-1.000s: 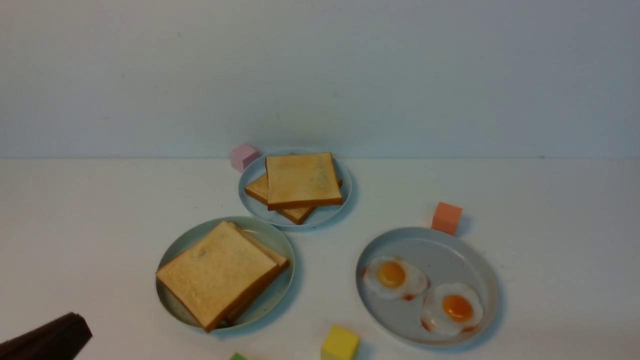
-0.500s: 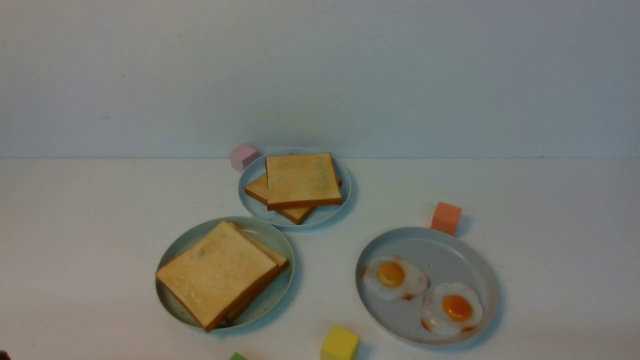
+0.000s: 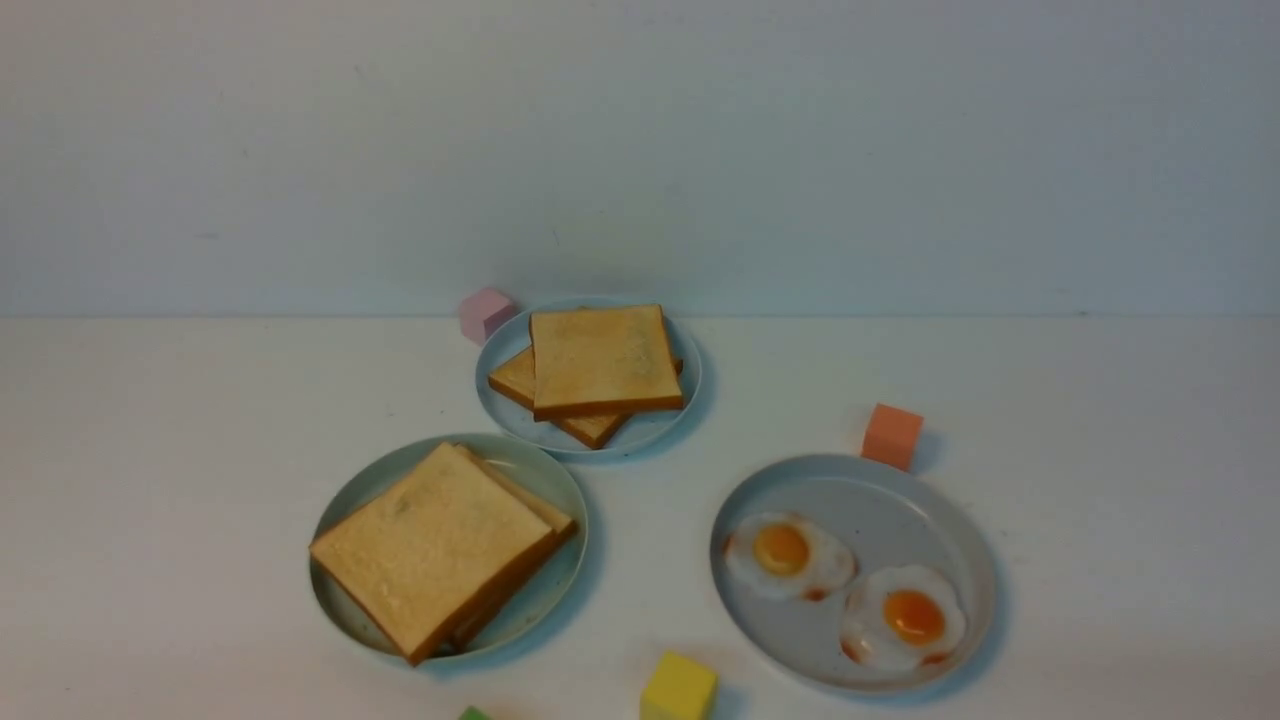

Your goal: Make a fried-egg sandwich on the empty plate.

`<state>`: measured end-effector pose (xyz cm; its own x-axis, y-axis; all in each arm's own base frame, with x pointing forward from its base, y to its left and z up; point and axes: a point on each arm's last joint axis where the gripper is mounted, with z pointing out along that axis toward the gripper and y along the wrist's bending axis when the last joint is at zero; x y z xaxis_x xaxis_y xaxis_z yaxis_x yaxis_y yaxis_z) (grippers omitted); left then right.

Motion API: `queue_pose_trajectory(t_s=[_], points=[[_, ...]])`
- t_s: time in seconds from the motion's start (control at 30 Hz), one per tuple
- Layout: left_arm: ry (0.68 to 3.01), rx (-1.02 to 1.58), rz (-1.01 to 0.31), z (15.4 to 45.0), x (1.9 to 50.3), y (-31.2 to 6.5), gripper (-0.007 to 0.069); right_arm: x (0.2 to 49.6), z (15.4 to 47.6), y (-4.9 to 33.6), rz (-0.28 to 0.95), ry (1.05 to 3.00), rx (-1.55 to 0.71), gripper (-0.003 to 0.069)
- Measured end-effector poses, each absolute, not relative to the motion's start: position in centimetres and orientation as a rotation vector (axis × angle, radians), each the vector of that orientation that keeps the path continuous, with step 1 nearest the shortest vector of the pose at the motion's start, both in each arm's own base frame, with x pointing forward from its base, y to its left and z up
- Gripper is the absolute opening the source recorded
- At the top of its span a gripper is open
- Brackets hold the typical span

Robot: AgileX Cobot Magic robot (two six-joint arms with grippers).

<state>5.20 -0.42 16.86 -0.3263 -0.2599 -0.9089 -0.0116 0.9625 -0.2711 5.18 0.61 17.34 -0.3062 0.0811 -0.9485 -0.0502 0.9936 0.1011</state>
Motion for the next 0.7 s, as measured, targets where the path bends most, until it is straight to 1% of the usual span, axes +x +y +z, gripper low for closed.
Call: queue_pose_trajectory(t_s=[0.7], points=[[1.891, -0.196, -0.252, 16.86, 5.2, -0.42, -0.0013, 5.18, 17.34, 0.61, 0.13, 1.878, 0.022, 0.005]])
